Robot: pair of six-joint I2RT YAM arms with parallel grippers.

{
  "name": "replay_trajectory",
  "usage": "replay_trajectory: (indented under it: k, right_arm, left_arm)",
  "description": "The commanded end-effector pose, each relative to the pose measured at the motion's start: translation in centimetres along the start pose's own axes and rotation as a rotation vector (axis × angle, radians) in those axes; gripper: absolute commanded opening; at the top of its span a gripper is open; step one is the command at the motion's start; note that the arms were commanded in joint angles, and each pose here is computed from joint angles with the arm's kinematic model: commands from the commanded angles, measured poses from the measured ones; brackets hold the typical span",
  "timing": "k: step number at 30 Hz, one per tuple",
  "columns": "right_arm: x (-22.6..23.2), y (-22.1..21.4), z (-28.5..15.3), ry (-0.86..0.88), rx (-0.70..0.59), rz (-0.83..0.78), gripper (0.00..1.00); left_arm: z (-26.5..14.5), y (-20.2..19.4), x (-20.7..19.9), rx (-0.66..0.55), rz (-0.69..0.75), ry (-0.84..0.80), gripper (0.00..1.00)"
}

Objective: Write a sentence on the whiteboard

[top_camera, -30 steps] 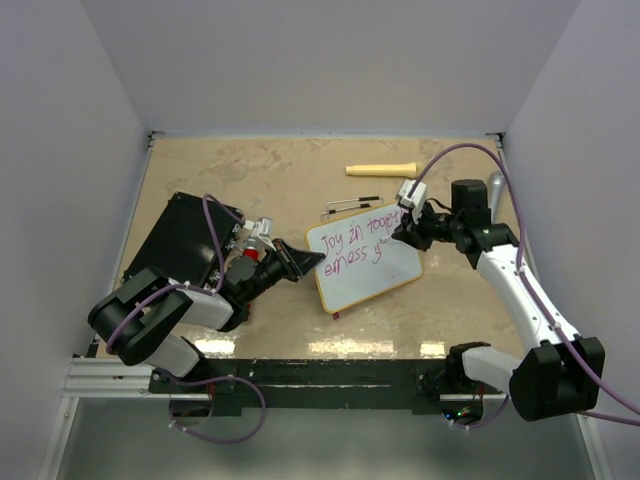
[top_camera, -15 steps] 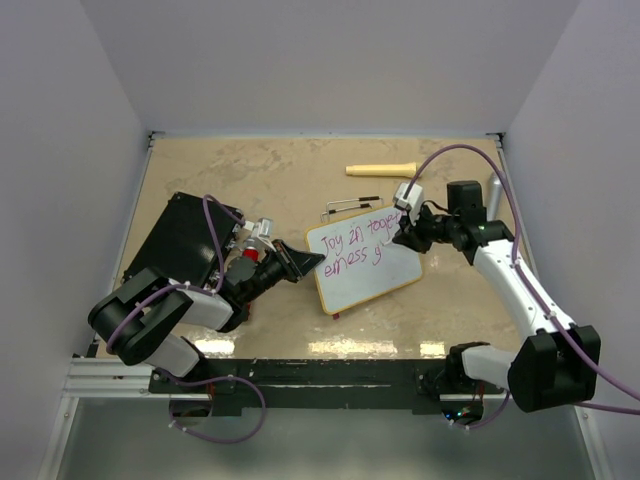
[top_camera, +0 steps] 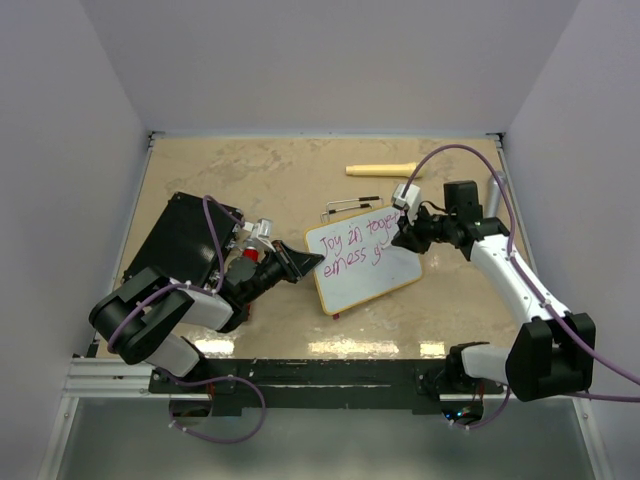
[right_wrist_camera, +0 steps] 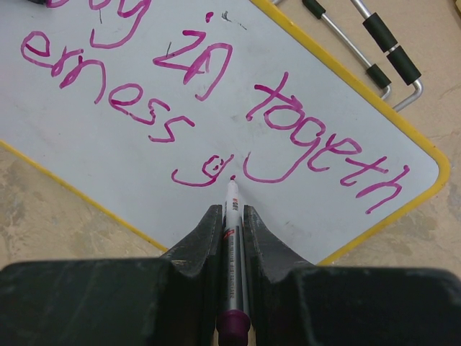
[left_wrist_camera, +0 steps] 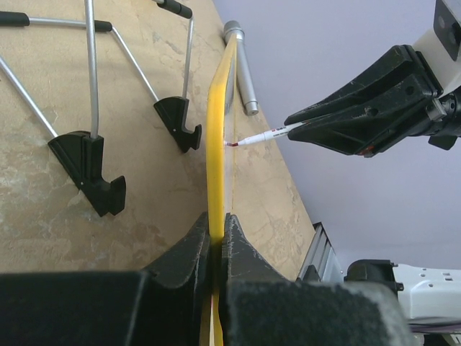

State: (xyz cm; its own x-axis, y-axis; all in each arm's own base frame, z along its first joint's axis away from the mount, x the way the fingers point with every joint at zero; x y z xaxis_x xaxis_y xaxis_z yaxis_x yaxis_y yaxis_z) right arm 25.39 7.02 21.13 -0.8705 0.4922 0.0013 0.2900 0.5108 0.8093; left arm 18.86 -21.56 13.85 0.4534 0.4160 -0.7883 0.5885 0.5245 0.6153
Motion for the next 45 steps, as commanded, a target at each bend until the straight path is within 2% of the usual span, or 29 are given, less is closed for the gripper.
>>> replay_trajectory:
  k: [1,8,19,25,30,33,38,45]
  right_arm:
    - [-0.3,1.4,0.0,0.001,-0.060,-0.016,0.00]
    - [-0.7,1.5,-0.4,-0.089,-0.059,-0.006,0.00]
    - [-0.6,0.2,-0.6,-0.118,0.020,0.005,0.00]
    - [0.0,-0.3,-0.3,-0.030,0.039,-0.008,0.00]
    - [0.6,0.0,-0.1,0.061,0.012,-0.035,0.00]
    - [0.5,0.7,-0.3,0.055,-0.022,-0.035,0.00]
    - [-0.5,2.3,-0.6,-0.037,-0.083,-0.038,0.00]
    - [-0.8,2.4,-1.3,-0.100,-0.089,-0.033,0.00]
  left_arm:
    - [0.2,1.1,-1.8,-0.063,0.046,-0.133,0.00]
    - [0.2,1.1,-1.8,-0.063,0.045,-0.135,0.00]
    - [0.2,1.1,-1.8,-0.065,0.047,-0.133,0.00]
    - [0.2,1.1,-1.8,-0.063,0.047,-0.135,0.00]
    - [0.3,1.2,-1.8,-0.066,0.049,-0.137,0.00]
    - [0.3,1.1,-1.8,-0.064,0.047,-0.136,0.00]
    - [0.2,1.0,-1.7,-0.059,0.047,-0.137,0.00]
    - [0.2,1.0,-1.6,-0.061,0.046,-0.133,0.00]
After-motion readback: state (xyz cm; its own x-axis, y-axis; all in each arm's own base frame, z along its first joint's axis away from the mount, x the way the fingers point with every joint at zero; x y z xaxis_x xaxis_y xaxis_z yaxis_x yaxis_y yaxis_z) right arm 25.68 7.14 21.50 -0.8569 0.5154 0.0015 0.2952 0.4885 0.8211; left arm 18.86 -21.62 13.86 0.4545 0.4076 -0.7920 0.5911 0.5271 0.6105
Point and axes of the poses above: each gripper's point midway between its finger pads, its own z axis out along the fingers, its own x axis along the line the jaws close on, y = z × x, the point moved 10 cm from there along -z, back along the fingers, and after that the axes turned 1 degree about z, right-handed, at the moved point
